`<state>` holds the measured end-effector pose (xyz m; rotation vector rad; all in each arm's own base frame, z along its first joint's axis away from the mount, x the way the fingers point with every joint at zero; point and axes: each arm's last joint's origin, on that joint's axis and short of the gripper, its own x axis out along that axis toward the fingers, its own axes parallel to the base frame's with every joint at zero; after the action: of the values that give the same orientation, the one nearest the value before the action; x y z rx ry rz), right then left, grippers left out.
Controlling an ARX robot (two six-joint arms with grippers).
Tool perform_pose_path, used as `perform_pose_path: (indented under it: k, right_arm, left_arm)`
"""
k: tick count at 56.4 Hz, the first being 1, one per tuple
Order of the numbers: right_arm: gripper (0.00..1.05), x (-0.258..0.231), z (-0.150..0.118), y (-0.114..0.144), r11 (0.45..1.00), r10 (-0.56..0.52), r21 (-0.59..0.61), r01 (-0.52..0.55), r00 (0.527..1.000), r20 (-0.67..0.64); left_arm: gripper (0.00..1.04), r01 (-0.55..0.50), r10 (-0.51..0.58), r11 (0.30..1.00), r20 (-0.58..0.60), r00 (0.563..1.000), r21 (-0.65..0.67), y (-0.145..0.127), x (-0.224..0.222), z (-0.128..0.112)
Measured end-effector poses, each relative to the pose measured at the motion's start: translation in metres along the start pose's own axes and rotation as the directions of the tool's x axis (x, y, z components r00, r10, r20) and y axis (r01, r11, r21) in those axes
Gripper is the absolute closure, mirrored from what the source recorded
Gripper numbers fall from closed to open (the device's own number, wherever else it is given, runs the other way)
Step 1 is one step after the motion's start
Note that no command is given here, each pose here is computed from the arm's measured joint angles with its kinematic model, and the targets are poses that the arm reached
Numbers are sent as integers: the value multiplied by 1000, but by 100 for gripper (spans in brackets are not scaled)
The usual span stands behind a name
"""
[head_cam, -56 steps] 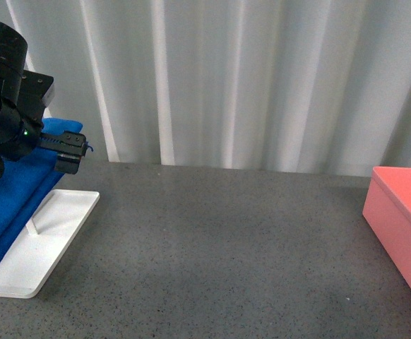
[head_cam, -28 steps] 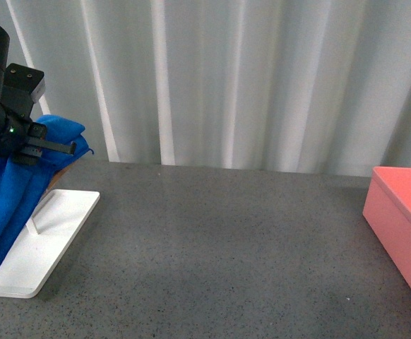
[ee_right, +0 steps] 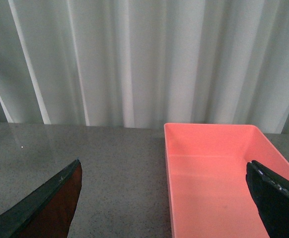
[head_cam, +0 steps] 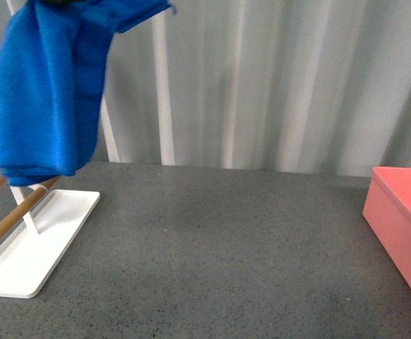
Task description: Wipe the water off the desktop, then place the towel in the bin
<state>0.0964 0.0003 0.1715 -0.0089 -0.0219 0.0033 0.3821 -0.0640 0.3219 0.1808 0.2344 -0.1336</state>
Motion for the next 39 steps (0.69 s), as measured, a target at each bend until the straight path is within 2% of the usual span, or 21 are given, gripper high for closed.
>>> perform_pose_path:
  k: [5,11,17,20,27,30,33,34,35,39]
  right_arm:
    - [7,0,0,0,1000,0,0,0,1000,0]
    - [7,0,0,0,1000,0,0,0,1000,0]
    - [7,0,0,0,1000,0,0,0,1000,0]
    - [7,0,0,0,1000,0,0,0,1000,0]
    - [7,0,0,0,1000,2,0,-2,1000,-1]
    - [7,2,-1,0,987,132,-84,-135,991,-37]
    - [7,8,1,-3,923,320,-203,-328,945,-74]
    - [7,9,2,-4,915,327,-226,-335,942,-75]
    - [7,12,4,-5,877,394,-270,-398,916,-72]
    - [7,21,15,-6,804,515,-321,-501,856,-47]
  left_arm:
    - [99,134,-132,989,41,990,-57,-33,-21,8]
    - [99,273,-268,954,61,962,-123,-69,-35,7]
    - [99,416,-409,890,76,910,-188,-112,-47,1]
    - [99,495,-487,838,92,868,-230,-138,-58,-1]
    - [99,584,-570,770,137,810,-256,-172,-76,3]
    - [99,600,-585,755,143,798,-264,-179,-79,3]
    - [99,604,-590,749,140,795,-271,-183,-80,2]
    - [99,605,-593,747,137,794,-274,-185,-80,2]
    - [99,606,-593,747,136,793,-274,-185,-79,1]
    - [99,605,-595,745,128,793,-281,-188,-77,-1]
